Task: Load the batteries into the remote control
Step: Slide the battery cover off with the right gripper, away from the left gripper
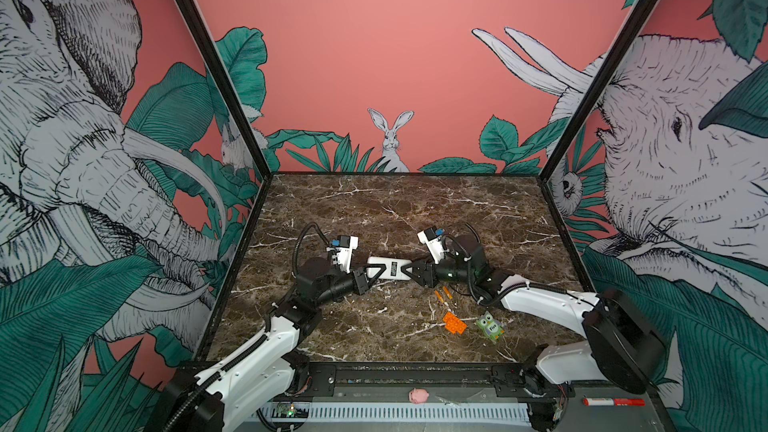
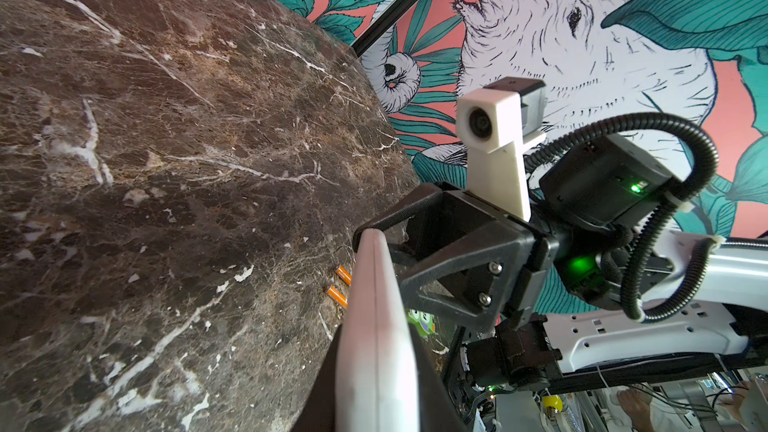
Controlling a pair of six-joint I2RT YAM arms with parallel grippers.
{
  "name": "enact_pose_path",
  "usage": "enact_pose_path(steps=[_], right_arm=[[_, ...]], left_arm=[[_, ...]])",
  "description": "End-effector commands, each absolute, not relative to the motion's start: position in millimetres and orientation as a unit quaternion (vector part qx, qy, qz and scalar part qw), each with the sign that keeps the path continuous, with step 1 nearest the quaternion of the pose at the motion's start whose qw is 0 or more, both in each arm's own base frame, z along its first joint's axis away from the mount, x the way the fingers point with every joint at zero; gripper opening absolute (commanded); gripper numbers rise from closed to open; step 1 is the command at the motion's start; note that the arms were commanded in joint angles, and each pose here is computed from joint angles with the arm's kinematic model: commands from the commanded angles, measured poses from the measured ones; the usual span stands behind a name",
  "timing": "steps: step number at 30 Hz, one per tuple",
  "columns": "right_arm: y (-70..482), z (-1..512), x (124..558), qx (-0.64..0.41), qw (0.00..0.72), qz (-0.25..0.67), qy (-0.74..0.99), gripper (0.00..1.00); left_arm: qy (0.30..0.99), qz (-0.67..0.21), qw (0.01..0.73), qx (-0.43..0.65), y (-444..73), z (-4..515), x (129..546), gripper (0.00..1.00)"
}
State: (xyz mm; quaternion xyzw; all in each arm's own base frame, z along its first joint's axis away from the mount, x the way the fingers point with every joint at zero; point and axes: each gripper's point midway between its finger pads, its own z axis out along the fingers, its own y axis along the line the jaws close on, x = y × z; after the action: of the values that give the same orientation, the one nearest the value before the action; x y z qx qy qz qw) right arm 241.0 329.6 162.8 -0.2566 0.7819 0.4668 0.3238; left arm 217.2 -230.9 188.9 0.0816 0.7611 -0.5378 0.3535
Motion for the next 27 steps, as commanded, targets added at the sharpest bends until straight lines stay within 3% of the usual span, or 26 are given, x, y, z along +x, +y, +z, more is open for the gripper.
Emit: enact_pose_path(steps=[1,3,27], right_arm=[[336,177,234,-0.273,0.332,0.493,0.756,0.45],[337,179,233,-0.275,0.332,0.497,0.753,0.4],[339,187,228,-0.292,0.332,0.51,0.738,0.29]], left_arm=[[0.734,-0.559,0.375,0.093,-233,209,214,0.0],[0.732,-0.561,0.376,0.093,-232,210,214,0.0],[0.74,-0.553,0.374,0.084,-232,205,218,0.0]])
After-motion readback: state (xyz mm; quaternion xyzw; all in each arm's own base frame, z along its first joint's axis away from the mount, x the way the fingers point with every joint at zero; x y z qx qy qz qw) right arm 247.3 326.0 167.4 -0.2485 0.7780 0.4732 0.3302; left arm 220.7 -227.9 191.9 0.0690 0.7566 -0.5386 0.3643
